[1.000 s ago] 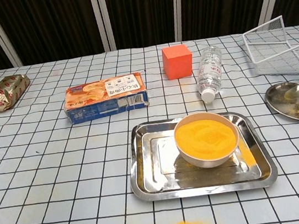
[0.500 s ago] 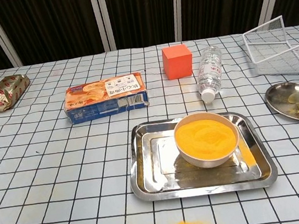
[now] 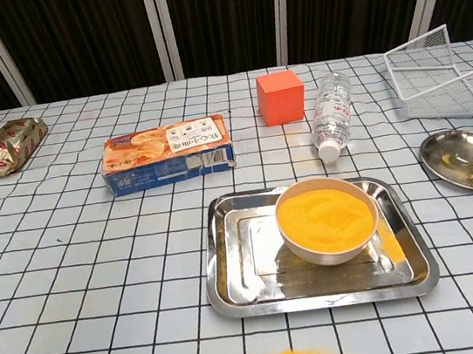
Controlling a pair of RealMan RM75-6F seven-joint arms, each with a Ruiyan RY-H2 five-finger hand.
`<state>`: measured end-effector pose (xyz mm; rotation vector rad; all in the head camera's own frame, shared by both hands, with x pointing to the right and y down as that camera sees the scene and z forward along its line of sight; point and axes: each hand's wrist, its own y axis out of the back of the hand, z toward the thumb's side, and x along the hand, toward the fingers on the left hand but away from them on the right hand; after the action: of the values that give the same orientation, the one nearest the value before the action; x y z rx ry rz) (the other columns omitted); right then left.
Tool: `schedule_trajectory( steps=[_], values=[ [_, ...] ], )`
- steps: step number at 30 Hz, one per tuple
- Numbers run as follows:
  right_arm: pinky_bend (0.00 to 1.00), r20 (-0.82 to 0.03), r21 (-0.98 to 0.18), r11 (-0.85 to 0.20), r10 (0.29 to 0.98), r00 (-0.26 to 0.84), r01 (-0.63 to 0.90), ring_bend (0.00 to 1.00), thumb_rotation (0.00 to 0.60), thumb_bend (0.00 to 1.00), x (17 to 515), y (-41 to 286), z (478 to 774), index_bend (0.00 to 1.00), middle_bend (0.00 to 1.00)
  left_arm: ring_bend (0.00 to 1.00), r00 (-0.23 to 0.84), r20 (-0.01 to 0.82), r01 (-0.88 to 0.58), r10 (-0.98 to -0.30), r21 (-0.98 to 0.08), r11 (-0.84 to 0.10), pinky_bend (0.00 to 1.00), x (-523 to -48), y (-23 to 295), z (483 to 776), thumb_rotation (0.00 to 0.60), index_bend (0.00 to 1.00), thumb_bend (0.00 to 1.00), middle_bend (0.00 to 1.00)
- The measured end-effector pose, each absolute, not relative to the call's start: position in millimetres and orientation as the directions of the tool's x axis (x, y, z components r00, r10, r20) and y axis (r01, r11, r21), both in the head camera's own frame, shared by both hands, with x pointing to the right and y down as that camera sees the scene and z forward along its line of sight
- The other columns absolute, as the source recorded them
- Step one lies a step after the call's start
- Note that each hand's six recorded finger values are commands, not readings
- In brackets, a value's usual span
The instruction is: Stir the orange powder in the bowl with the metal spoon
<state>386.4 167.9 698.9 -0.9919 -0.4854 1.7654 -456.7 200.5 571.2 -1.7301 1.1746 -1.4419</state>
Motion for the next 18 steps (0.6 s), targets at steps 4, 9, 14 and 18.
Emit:
schedule_trajectory(
  steps=[4,9,14,18],
  values=[
    [0.00,-0.387,-0.729,-0.392,0.912,-0.134,-0.562,0.00,0.600,0.52,384.4,166.7,692.0,0.09,0.16,0.00,0.021,0.444,-0.254,-0.896,-0.864,-0.434,0.00,-457.0,200.5,571.3,0.600,0.00,0.03,0.00],
    [0.00,-0.372,-0.776,-0.356,0.925,-0.079,-0.520,0.00,0.600,0.51,380.9,167.9,672.5,0.09,0.15,0.00,0.023,0.440,-0.250,-0.898,-0.867,-0.431,0.00,-457.5,200.1,570.5,0.600,0.00,0.03,0.00],
    [0.00,-0.359,-0.830,-0.329,0.933,-0.021,-0.451,0.00,0.600,0.46,391.0,180.9,637.5,0.01,0.03,0.00,0.022,0.423,-0.231,-0.906,-0.880,-0.416,0.00,-458.2,199.5,568.6,0.600,0.00,0.03,0.00],
    [0.00,-0.384,-0.862,-0.368,0.923,-0.024,-0.350,0.00,0.600,0.38,406.6,202.4,611.9,0.00,0.00,0.00,0.032,0.418,-0.218,-0.908,-0.884,-0.414,0.00,-457.0,199.6,567.7,0.600,0.00,0.01,0.00]
  ],
)
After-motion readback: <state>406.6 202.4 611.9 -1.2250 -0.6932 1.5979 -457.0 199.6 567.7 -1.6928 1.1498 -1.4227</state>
